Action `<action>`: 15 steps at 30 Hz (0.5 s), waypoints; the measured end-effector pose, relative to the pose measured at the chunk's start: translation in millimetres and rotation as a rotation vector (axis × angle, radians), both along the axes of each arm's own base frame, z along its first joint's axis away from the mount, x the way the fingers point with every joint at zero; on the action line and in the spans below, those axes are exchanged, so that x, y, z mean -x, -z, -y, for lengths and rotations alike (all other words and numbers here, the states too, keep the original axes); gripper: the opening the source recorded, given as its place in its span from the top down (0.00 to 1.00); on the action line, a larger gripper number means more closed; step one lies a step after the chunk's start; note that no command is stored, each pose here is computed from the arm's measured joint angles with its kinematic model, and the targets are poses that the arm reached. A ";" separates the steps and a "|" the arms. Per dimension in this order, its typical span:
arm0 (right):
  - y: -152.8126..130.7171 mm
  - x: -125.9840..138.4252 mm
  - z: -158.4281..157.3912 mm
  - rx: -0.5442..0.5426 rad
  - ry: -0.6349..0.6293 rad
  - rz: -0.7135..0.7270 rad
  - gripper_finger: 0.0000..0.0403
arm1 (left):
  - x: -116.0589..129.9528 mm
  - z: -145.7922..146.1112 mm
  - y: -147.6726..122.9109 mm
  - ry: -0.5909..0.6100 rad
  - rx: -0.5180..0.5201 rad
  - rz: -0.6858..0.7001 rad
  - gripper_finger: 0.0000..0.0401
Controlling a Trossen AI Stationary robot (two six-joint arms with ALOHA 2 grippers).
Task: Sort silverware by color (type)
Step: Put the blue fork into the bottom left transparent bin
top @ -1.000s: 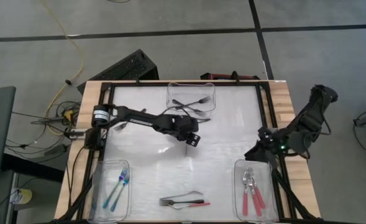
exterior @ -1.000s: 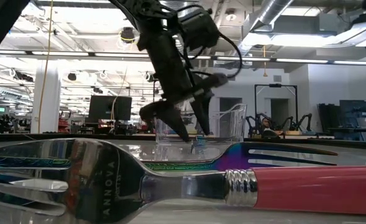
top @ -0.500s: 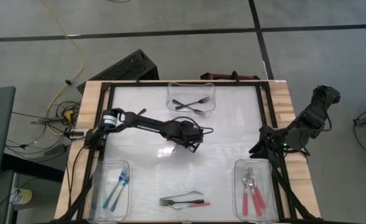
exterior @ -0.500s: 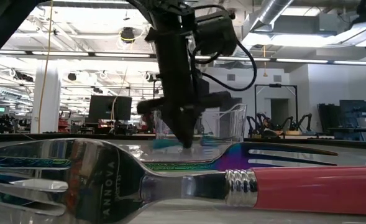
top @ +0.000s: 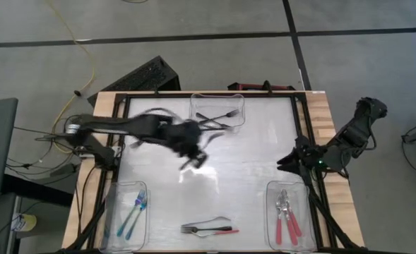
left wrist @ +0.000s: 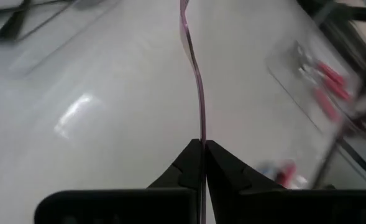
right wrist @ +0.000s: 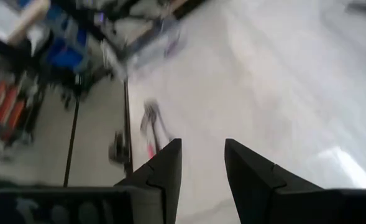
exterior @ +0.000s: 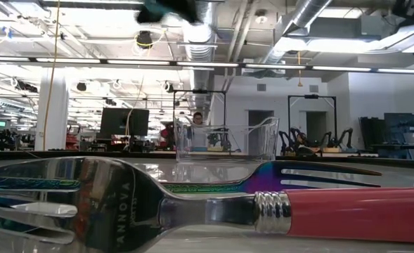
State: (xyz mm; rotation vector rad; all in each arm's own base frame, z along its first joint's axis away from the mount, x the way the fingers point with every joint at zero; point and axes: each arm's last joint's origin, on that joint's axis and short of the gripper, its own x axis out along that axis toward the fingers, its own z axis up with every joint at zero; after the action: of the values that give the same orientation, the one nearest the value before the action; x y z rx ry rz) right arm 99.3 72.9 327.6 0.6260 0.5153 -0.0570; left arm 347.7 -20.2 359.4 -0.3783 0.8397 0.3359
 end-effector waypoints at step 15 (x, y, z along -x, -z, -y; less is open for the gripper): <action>-6.2 -87.7 -17.7 0.043 0.079 0.224 0.64 | 182.4 123.1 25.5 -0.043 0.258 -0.025 1.00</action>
State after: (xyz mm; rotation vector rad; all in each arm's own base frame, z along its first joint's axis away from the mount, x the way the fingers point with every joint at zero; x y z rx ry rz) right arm 186.9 90.6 333.9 0.6019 0.2719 -0.0711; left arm 165.3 -143.3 333.9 -0.6341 0.9028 0.2734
